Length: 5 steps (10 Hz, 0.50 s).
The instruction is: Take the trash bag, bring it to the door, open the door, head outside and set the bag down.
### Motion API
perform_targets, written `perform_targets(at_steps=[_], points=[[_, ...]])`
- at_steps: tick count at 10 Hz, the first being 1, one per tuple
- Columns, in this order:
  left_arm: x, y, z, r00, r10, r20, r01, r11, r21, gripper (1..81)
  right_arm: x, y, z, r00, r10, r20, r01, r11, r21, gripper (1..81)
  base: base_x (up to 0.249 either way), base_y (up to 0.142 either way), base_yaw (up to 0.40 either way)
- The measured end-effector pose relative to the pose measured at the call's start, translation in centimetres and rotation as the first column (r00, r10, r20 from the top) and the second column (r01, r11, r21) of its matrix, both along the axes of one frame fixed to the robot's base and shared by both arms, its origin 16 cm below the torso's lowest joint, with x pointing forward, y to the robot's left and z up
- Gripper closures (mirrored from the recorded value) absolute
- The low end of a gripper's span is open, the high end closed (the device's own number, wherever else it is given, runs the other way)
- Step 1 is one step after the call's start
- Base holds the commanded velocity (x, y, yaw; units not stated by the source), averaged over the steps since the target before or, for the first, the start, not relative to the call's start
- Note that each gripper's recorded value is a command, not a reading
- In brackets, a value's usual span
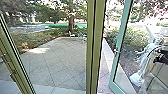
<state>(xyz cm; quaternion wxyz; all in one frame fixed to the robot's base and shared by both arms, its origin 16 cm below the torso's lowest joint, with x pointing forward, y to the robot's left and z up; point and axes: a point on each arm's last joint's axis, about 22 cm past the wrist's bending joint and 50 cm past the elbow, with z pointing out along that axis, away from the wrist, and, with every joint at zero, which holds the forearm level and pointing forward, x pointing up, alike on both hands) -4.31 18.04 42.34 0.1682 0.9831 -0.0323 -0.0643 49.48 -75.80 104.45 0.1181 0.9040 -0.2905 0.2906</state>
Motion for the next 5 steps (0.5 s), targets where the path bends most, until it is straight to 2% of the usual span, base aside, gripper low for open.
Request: perform_targets(at_steps=[1, 2, 3, 4, 5], points=[[0.0, 0.0, 0.0, 1.0000, 0.000, 0.000, 0.000, 1.0000, 0.000, 81.1, -0.2, 3.4, -1.3, 0.9976, 0.057, -0.039, -0.052, 0.992, 0.117, 1.0, 0.000, 0.000, 0.000], [0.1, 0.0, 0.0, 1.0000, 0.000, 0.002, 0.000, 1.0000, 0.001, 81.1, -0.9, 5.5, -2.0, 0.9926, 0.110, -0.050, -0.098, 0.973, 0.210, 1.0, 0.000, 0.000, 0.000], [0.1, 0.0, 0.0, 1.0000, 0.000, 0.003, 0.000, 1.0000, 0.001, 81.1, -1.8, 6.3, -3.1, 0.9882, 0.145, -0.049, -0.127, 0.955, 0.267, 1.0, 0.000, 0.000, 0.000], [0.0, 0.1, 0.0, 1.0000, 0.000, 0.003, 0.000, 1.0000, 0.001, 81.1, -3.4, 6.6, -5.4, 0.9823, 0.170, -0.078, -0.139, 0.943, 0.302, 1.0, 0.000, 0.000, 0.000], [0.1, 0.3, 0.0, 1.0000, 0.000, 0.004, 0.000, 1.0000, 0.004, 81.1, -6.0, 7.2, -9.5, 0.9692, 0.201, -0.142, -0.141, 0.927, 0.346, 1.0, 0.000, 0.000, 0.000]])
